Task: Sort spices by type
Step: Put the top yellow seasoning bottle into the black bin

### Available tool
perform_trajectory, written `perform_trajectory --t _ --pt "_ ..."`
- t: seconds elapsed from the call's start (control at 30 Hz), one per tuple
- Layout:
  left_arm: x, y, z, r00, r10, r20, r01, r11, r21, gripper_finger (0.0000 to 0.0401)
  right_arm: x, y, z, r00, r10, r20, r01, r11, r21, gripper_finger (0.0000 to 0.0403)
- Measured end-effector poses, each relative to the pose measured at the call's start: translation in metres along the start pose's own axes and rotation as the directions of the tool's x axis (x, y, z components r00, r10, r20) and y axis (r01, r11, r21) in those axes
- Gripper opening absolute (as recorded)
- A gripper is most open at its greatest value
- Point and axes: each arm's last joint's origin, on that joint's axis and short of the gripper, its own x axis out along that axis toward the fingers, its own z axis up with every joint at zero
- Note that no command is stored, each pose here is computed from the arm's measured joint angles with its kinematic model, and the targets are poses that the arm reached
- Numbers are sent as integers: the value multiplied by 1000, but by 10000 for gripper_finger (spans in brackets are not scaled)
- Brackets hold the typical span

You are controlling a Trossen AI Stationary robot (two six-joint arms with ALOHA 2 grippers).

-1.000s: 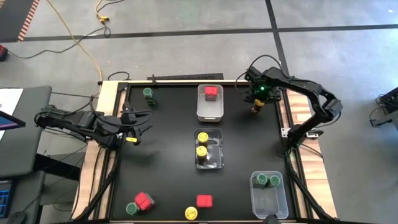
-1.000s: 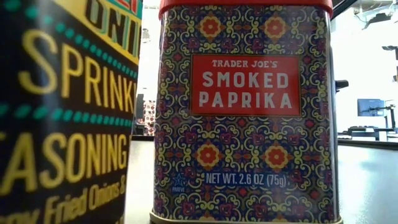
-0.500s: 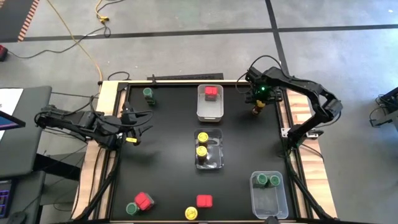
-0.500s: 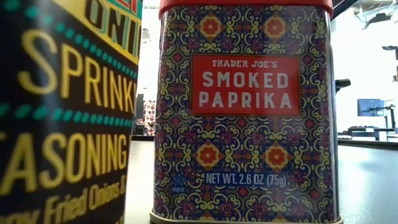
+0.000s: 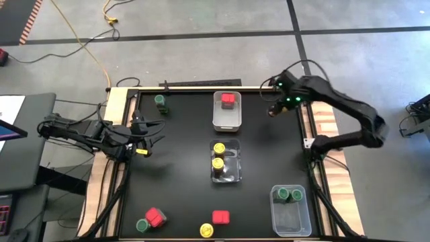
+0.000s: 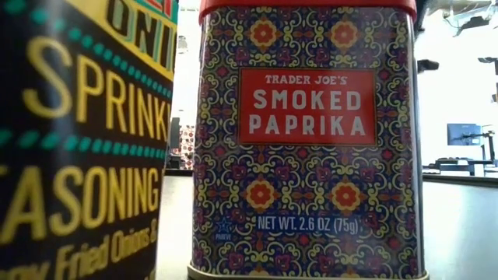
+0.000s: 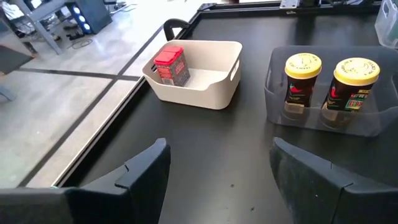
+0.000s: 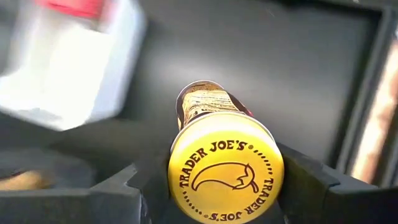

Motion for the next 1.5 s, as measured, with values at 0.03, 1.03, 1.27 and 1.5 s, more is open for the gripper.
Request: perform_trajectory --t 0.03,1.03,1.27,1.5 --pt "0 0 0 1000 0 0 0 1000 4 261 -12 3 -3 999 35 30 -35 999 -22 251" --pt "0 0 0 1000 0 1 0 1000 6 261 -44 179 -65 957 259 -133 -248 485 -839 253" --pt "0 0 0 1000 0 1 0 1000 18 261 -18 197 -79 967 171 -192 -250 454 -855 253" --pt "0 0 0 1000 0 1 0 998 59 261 5 210 -88 969 106 -222 -246 440 -864 253"
